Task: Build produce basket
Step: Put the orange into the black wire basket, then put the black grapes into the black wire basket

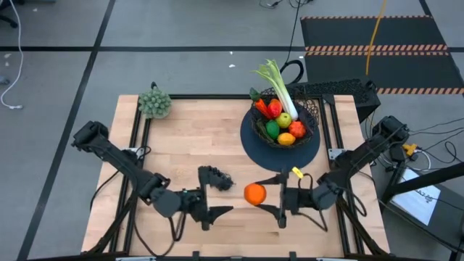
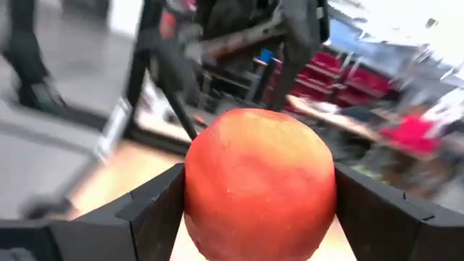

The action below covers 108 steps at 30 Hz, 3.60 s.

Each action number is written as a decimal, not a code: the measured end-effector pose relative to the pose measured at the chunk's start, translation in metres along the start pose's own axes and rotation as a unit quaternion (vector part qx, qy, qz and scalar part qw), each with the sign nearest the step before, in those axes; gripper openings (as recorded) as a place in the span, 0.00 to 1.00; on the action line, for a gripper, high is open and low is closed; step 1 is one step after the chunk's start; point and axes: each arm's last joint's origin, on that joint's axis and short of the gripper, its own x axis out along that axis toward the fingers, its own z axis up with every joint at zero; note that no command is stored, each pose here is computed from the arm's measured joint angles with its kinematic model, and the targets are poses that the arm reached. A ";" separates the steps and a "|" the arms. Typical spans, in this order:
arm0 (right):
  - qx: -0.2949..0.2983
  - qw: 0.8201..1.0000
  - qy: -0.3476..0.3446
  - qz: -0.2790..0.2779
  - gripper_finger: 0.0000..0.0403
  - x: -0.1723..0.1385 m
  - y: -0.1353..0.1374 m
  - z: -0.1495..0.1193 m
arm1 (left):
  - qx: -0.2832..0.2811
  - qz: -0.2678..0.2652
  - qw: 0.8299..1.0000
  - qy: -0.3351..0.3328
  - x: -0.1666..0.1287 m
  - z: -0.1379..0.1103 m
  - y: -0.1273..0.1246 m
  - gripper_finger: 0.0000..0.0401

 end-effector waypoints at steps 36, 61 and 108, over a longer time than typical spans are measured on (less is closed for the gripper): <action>0.022 0.968 0.139 -0.207 0.76 -0.001 -0.075 -0.016 | -0.248 0.029 0.958 0.138 -0.028 -0.032 0.064 1.00; 0.176 0.833 0.429 -0.301 0.76 -0.052 -0.253 -0.097 | -0.268 0.046 0.930 0.245 -0.016 -0.071 0.074 0.99; 0.155 0.969 0.190 -0.021 0.76 -0.031 -0.148 -0.065 | -0.262 -0.007 0.926 0.272 -0.002 -0.084 0.070 1.00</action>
